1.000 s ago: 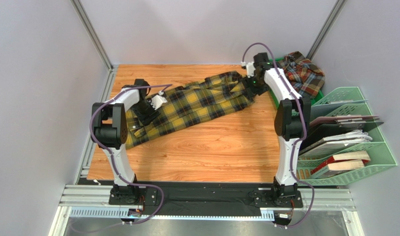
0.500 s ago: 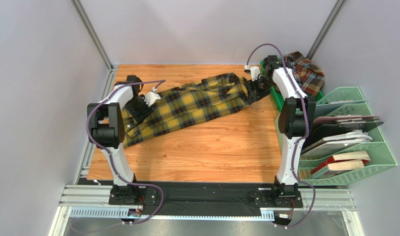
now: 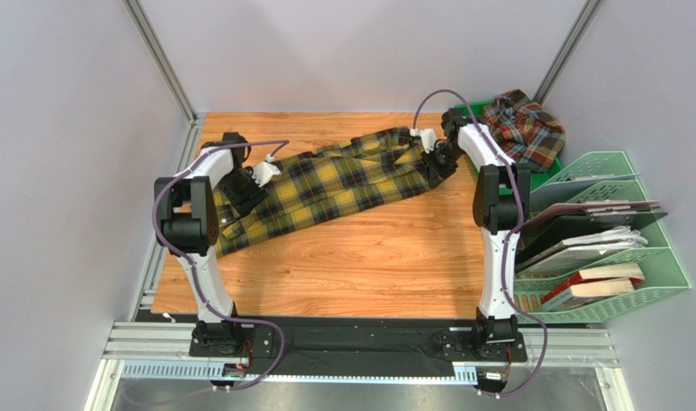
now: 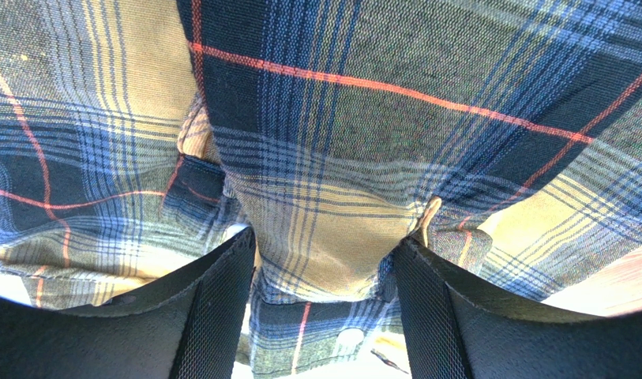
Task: Fold and stack the long sleeve shirts
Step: Fold the shirt
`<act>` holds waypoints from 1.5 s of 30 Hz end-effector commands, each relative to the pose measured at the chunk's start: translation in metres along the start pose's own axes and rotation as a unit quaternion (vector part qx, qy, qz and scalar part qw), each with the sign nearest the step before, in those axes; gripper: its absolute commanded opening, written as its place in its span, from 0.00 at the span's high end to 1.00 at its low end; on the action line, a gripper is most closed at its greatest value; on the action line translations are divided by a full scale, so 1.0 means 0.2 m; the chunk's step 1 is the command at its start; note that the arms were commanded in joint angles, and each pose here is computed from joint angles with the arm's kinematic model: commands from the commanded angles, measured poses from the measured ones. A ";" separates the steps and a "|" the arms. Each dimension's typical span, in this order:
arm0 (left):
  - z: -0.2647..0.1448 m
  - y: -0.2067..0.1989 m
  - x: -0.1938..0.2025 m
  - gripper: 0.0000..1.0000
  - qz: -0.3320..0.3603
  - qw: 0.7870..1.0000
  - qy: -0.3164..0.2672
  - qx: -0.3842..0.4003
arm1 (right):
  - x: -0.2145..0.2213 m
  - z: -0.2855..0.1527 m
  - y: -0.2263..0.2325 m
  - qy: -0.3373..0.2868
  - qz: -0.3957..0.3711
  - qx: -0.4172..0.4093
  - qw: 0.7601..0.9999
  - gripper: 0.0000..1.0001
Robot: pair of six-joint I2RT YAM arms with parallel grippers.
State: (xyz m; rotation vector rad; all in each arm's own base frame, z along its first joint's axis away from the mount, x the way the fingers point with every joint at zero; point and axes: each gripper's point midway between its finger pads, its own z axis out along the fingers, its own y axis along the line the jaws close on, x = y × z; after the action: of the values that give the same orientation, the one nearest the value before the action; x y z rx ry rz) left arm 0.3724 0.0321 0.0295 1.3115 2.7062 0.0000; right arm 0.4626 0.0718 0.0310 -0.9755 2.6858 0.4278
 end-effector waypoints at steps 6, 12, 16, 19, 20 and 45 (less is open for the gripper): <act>-0.03 -0.01 0.00 0.30 0.002 1.000 -0.003 0.000 | -0.08 -0.12 -0.35 0.023 -0.009 0.189 0.982 1.00; -0.06 -0.18 -0.01 0.36 -0.009 0.999 -0.019 0.045 | -0.18 -0.06 -0.49 0.030 0.003 0.274 0.961 1.00; -0.02 -0.46 0.03 0.41 0.018 0.996 0.006 0.087 | -0.26 -0.15 -0.57 0.015 0.017 0.343 0.939 0.65; 0.00 -0.63 0.06 0.44 0.047 0.994 0.030 0.097 | -0.31 -0.29 -0.53 -0.015 0.034 0.352 0.935 0.48; 0.00 -0.69 0.04 0.45 0.058 0.993 0.036 0.100 | -0.30 -0.29 -0.50 -0.018 0.035 0.341 0.939 0.46; -0.71 -0.61 -0.23 0.23 -0.110 0.973 -0.195 0.062 | -0.51 0.14 0.46 -0.026 -0.017 0.123 0.992 0.64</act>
State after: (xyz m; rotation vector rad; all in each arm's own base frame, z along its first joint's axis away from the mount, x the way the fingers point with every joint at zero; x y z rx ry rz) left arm 0.2946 -0.0731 0.1577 0.9569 2.5418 -0.3338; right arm 0.4553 0.2187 0.0751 -0.9661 2.5841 0.2334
